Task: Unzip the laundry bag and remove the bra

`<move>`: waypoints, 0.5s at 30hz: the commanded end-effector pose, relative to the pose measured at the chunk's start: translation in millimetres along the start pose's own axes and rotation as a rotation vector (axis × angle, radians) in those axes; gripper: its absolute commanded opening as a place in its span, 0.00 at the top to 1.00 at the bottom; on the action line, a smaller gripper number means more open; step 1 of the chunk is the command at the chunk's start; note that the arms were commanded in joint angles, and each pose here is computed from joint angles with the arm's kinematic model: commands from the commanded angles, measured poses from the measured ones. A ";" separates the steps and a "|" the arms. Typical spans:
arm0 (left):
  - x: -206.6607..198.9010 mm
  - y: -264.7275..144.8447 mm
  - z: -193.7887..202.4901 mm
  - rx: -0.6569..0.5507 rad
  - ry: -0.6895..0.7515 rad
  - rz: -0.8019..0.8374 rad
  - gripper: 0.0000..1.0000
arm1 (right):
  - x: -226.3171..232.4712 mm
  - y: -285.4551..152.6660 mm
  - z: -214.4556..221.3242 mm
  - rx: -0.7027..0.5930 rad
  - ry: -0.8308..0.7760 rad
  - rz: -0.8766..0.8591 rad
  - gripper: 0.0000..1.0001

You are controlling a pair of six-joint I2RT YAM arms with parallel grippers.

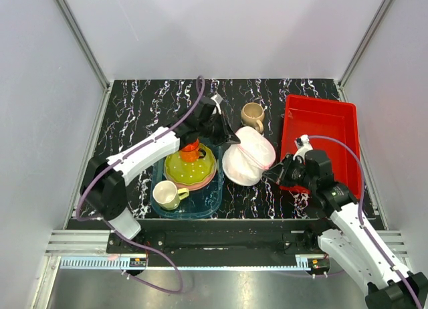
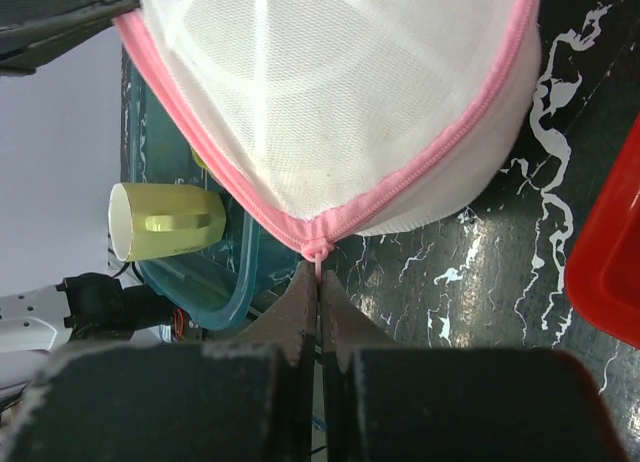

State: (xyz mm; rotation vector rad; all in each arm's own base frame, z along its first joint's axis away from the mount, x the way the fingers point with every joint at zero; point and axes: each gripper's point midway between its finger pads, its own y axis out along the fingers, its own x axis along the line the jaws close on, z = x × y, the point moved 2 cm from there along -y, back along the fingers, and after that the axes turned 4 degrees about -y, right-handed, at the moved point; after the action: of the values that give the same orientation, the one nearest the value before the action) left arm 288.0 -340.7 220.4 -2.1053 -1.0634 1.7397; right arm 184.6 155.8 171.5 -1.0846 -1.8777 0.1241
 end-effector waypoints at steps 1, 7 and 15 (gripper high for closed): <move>-33.0 7.1 -28.2 -0.022 0.093 0.096 1.00 | 16.6 -4.7 -6.6 0.008 0.000 -0.048 1.00; -51.2 -0.9 -27.8 -0.031 0.140 0.118 0.43 | 38.1 0.8 -24.1 0.007 -0.017 -0.118 1.00; -44.7 -30.8 23.4 -0.019 0.113 0.098 0.31 | 30.4 14.7 -22.3 0.017 -0.005 -0.108 1.00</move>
State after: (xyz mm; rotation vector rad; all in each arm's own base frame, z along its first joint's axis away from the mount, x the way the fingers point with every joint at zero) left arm 277.7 -348.5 257.5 -2.2471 -1.0016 1.6168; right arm 197.3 170.5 179.8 -1.0074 -1.8678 0.1430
